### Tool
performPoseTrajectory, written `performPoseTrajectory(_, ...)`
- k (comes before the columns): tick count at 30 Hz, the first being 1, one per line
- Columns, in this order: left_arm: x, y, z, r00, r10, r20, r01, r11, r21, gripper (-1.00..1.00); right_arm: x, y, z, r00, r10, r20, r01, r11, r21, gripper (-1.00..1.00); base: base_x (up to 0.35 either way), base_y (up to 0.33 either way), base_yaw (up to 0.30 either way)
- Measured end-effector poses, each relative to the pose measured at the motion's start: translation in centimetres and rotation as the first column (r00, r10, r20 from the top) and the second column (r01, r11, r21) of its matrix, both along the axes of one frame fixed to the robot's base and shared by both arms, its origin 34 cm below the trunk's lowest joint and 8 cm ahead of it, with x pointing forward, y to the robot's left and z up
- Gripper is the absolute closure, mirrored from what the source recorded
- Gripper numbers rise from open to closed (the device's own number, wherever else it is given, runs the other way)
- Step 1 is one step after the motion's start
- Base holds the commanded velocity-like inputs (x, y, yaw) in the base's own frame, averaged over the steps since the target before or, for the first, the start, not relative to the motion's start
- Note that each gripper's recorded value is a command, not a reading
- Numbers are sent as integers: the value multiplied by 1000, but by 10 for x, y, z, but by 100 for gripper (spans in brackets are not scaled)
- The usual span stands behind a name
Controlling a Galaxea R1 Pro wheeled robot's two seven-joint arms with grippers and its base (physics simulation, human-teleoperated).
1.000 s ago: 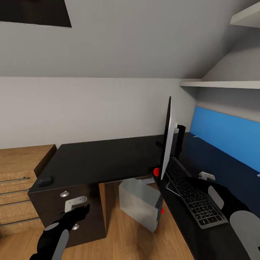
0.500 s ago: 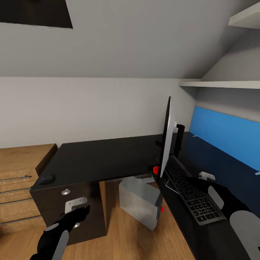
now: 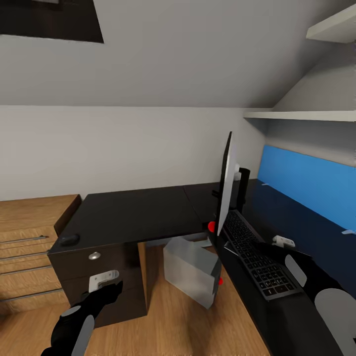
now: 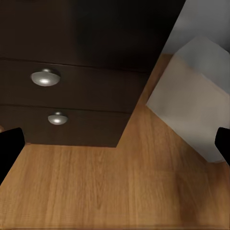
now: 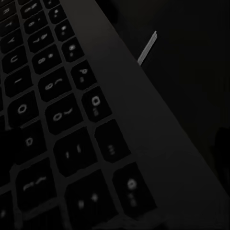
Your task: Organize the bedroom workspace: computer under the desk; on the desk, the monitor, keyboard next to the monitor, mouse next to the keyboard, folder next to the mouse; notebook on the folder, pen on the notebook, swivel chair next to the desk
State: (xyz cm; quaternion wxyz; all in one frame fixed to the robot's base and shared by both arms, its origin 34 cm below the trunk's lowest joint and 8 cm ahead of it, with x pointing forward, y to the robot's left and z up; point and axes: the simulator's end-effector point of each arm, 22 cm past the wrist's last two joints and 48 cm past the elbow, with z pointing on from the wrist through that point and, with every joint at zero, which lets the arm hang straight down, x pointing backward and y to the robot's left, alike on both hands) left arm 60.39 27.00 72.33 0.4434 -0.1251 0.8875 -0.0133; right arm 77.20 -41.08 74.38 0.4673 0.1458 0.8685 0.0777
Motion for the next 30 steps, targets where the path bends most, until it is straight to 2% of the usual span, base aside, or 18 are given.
performPoseTrajectory(19,0,2,0,1000,4,1,-4,1000,1,-100,-2,-2,-5,1000,-1,-10,1,1000,-6,-100,-247,0,0)
performPoseTrajectory(30,0,3,2,1000,6,4,-6,1000,2,-100,-3,-4,-5,1000,-12,-13,12,1000,-12,-100,-30,0,0)
